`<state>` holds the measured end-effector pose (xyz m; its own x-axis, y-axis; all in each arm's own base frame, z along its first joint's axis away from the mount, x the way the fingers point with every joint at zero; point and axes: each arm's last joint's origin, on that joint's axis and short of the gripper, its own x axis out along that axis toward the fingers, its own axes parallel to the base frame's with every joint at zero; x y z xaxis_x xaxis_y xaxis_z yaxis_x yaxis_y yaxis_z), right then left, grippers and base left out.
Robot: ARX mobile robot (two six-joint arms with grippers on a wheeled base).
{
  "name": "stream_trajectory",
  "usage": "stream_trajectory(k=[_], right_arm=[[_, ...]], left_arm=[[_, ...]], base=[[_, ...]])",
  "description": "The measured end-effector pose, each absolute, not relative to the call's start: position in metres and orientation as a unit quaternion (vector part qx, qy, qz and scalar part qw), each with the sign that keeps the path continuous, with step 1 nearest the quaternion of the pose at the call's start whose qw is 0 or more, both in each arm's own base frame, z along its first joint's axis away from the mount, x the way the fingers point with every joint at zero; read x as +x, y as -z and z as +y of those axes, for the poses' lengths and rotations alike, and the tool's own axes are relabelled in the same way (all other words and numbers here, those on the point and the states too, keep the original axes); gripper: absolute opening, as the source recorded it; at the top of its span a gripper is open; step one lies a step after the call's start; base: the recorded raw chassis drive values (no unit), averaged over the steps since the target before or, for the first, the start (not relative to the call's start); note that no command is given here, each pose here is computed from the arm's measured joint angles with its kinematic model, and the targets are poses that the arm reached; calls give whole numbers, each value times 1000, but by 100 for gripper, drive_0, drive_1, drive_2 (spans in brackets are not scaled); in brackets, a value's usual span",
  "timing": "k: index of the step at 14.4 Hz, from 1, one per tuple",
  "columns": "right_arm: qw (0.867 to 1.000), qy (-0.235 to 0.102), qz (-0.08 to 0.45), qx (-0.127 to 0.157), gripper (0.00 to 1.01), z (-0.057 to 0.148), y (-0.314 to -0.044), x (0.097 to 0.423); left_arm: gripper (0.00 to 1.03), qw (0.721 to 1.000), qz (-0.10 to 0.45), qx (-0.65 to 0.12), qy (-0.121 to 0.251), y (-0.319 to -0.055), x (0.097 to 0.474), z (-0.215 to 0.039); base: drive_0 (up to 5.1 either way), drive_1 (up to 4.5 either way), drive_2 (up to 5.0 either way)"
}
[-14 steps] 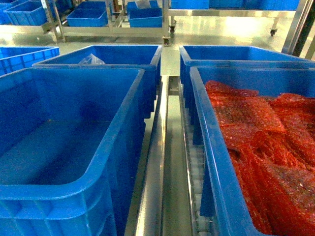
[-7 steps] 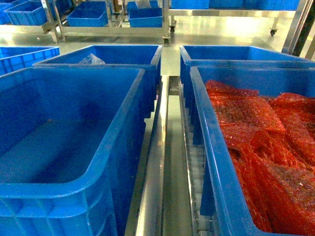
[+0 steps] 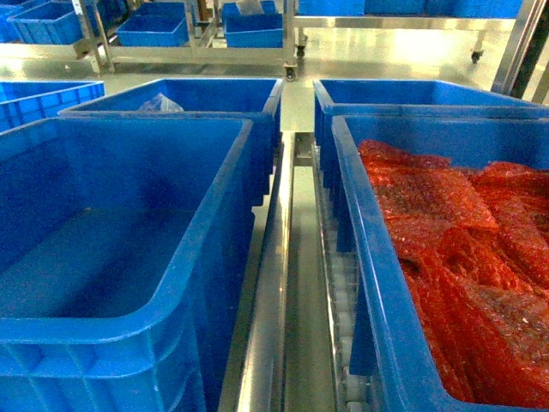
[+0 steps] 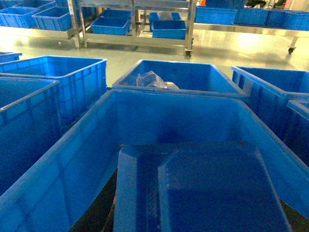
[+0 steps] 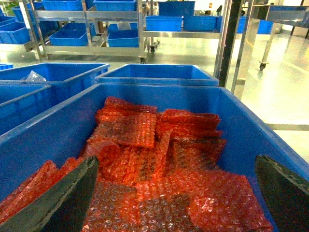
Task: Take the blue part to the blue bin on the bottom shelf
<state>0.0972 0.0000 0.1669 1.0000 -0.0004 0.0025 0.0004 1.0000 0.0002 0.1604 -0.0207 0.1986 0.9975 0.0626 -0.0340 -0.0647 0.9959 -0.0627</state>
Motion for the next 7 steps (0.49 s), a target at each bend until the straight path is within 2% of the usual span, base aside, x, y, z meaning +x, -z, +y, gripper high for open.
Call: stream_trajectory(k=[7], right_arm=[[1000,0,-1,0,98,0,-167,97]], left_arm=[[43,999,16,-32,-32,-199,160,-21]], base=[[0,0,0]])
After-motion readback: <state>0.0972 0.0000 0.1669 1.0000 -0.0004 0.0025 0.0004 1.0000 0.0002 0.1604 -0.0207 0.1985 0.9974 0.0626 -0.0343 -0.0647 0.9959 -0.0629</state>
